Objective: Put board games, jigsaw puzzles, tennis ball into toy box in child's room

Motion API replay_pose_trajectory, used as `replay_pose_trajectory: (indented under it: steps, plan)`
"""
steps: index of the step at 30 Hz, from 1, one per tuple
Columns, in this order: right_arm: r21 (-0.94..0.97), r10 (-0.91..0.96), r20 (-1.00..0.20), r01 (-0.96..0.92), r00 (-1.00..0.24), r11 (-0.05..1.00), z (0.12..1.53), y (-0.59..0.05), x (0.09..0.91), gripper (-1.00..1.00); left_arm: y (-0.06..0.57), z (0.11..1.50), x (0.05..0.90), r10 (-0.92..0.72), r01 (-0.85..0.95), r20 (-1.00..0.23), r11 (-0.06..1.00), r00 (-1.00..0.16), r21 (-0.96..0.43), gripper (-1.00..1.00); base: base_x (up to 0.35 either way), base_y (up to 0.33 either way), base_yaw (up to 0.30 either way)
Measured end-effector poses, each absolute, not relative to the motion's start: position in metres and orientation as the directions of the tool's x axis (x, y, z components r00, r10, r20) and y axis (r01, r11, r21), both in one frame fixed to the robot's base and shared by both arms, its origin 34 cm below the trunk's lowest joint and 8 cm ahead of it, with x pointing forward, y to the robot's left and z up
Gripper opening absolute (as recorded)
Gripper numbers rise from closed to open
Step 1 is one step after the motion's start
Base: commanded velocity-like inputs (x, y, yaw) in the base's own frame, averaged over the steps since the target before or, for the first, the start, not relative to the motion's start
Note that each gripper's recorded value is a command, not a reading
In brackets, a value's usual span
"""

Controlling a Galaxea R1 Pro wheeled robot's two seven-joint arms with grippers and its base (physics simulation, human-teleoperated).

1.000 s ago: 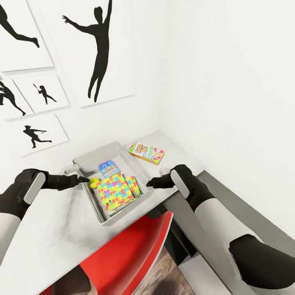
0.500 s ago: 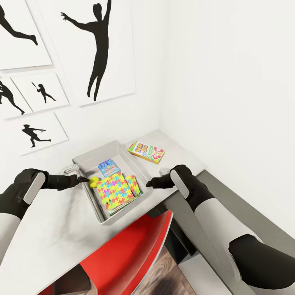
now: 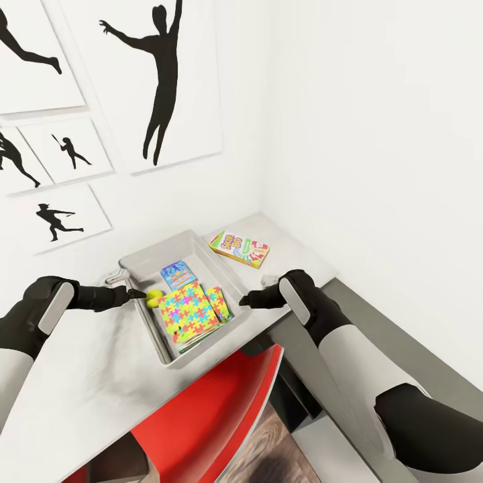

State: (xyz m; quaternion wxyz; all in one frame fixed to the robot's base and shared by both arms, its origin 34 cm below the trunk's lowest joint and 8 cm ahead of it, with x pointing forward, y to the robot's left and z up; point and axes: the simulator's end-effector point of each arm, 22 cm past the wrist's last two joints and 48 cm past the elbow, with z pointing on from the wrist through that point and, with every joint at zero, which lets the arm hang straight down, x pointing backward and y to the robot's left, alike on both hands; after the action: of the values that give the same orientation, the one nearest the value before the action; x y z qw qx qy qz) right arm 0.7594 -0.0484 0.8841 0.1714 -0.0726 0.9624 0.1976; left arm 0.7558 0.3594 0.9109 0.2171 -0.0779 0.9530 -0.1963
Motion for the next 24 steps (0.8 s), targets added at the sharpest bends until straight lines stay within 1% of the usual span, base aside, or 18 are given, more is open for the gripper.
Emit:
replay_pose_trajectory:
  steps: [24]
  plan:
    - [0.355, -0.072, -0.359, -0.207, -0.931, 0.911, 0.8843, -0.0495, 0.7597, 1.00, 0.3592, 0.9109, 0.7558, -0.233, -0.063, -0.383, 0.911, -0.894, -0.408, 1.00, 0.000, 0.000, 0.000]
